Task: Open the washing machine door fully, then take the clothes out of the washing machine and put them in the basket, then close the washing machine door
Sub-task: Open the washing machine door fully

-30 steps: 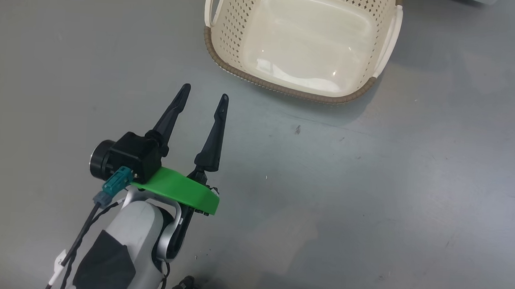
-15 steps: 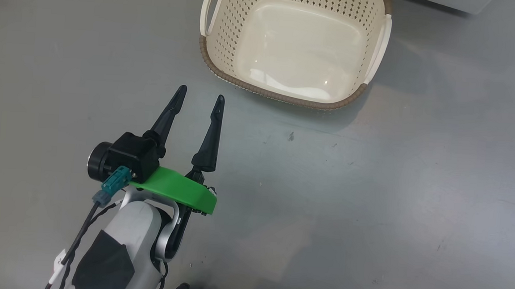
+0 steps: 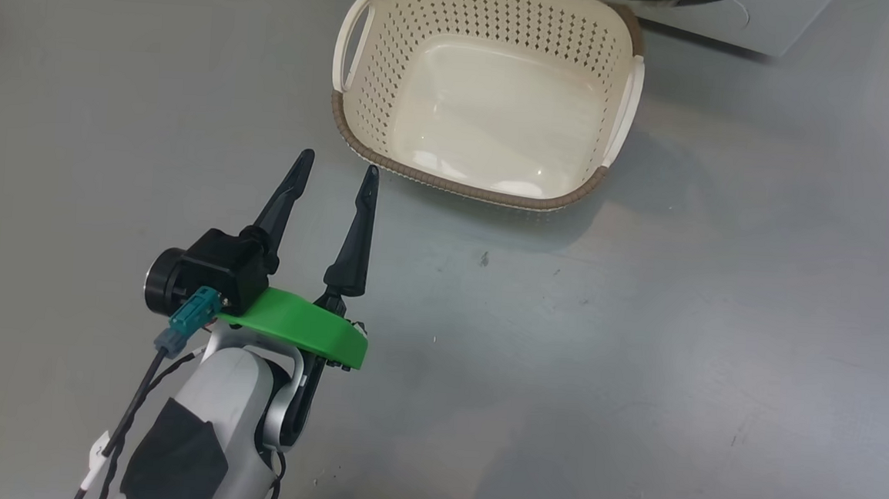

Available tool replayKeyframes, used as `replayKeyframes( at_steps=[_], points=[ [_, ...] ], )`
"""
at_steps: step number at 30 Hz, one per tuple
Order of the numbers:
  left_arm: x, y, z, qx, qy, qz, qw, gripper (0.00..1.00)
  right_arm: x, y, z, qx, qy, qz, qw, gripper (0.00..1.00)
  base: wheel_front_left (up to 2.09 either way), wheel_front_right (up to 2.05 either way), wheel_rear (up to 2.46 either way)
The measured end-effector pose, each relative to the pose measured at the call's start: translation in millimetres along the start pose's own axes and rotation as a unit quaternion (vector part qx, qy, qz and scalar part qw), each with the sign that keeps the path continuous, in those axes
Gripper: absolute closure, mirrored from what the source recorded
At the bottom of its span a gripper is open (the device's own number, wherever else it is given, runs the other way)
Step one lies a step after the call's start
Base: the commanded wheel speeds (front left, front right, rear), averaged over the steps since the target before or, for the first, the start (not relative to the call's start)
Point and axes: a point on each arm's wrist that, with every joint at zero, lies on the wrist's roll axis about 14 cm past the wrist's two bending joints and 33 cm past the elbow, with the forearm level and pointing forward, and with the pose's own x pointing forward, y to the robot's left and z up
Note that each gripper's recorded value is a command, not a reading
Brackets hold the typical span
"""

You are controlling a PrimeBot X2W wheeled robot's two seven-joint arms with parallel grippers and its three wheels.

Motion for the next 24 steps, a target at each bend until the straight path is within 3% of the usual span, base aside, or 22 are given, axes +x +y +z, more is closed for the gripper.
replayKeyframes(
  at_steps=[11,24],
  points=[
    [-5.7,-4.7,12.1,0.002,-0.016,-0.004,1.0,0.0,-11.9,-4.2,-31.4,0.005,0.044,-0.02,0.999,1.0,0.0,0.0,0.0],
    [-8.8,-10.4,9.9,0.002,-0.014,-0.012,1.0,0.0,-22.6,-2.5,-33.8,0.0,0.042,-0.02,0.999,1.0,0.0,0.0,0.0]
  ],
)
